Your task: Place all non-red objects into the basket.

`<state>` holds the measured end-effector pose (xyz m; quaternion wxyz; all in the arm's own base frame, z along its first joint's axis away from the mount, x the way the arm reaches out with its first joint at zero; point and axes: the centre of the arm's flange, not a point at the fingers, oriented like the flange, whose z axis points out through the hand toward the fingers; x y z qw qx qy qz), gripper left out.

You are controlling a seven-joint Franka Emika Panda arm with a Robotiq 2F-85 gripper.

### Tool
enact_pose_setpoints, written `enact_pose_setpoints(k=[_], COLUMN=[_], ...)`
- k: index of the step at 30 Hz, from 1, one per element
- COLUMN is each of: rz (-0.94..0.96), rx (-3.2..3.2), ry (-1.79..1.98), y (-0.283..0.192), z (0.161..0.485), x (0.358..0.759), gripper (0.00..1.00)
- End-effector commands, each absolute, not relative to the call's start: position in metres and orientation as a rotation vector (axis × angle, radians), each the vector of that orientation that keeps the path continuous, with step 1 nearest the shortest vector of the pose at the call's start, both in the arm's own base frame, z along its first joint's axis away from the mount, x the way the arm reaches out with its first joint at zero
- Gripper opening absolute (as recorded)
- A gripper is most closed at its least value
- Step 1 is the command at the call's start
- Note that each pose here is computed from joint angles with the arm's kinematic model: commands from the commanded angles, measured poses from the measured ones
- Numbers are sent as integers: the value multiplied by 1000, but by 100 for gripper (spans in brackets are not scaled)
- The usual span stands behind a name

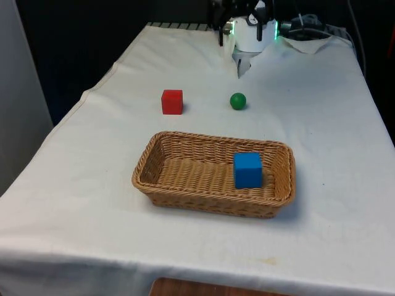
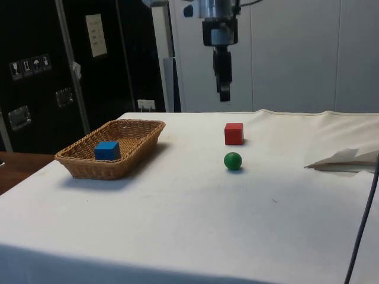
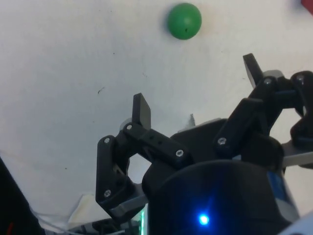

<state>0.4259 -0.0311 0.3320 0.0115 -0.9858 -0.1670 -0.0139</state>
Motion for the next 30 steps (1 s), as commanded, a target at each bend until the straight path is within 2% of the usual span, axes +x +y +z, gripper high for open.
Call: enact_pose_setpoints(k=[1, 30], rz=[-53, -66], rx=[-3074, -3081], ry=[-528, -577], y=[-31, -26], z=[325, 234], x=[424, 408], gripper=[100, 100])
